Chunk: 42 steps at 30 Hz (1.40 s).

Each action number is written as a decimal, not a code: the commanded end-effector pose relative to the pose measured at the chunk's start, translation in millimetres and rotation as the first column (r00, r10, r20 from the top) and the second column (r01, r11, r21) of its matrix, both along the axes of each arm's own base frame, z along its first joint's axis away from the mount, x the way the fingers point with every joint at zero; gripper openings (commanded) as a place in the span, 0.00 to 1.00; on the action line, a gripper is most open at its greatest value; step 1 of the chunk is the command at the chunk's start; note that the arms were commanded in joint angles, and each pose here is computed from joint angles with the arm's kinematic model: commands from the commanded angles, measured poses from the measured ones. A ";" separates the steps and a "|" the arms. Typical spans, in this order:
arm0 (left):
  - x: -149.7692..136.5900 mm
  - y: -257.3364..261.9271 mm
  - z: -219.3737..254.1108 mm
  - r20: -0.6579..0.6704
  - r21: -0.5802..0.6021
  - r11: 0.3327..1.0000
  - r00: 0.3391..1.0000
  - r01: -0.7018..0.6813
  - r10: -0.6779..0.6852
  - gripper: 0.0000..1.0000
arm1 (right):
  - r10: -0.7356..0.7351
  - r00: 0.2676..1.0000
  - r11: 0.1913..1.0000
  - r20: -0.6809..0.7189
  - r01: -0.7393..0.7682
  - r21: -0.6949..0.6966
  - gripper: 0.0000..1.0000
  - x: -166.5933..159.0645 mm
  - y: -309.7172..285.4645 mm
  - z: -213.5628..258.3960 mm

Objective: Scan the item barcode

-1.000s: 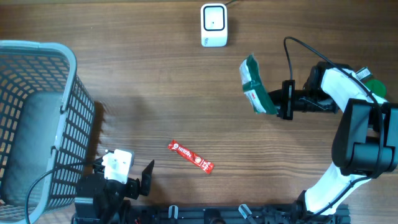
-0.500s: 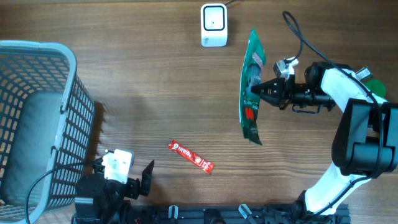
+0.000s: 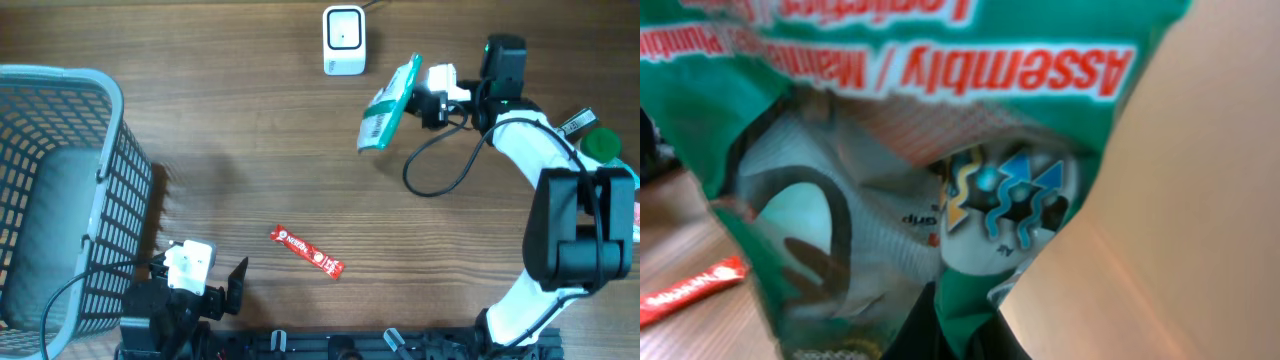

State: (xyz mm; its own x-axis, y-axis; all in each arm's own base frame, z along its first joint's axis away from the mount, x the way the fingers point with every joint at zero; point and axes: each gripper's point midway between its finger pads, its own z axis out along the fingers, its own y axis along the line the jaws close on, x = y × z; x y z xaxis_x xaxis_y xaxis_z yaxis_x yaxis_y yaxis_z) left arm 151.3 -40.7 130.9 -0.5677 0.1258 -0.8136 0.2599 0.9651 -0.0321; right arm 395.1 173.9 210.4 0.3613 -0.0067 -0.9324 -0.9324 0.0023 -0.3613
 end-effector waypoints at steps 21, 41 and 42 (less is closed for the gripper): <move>0.5 -0.9 1.4 0.008 -0.010 1.000 1.000 0.000 0.000 1.00 | -0.050 0.716 0.997 0.696 0.073 -0.004 0.04 -210.1 -25.4 240.2; 0.5 -0.9 1.4 0.008 -0.010 1.000 1.000 0.000 0.000 1.00 | -0.130 -0.528 0.745 -0.839 0.506 -0.434 0.05 62.4 -49.1 -50.5; 0.5 -0.9 1.4 0.008 -0.010 1.000 1.000 0.000 0.000 1.00 | -0.122 -0.555 0.694 -0.823 0.545 -0.471 0.04 73.3 -46.4 -61.5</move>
State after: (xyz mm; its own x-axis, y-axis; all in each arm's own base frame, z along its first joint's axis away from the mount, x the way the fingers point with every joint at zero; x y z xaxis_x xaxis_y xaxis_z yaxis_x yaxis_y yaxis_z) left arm 151.6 -40.7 131.2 -0.5661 0.1257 -0.8147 0.2597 0.9652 -0.0315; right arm 433.9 123.1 182.2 -0.9066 0.3803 -0.1828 -0.0202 0.3936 0.9190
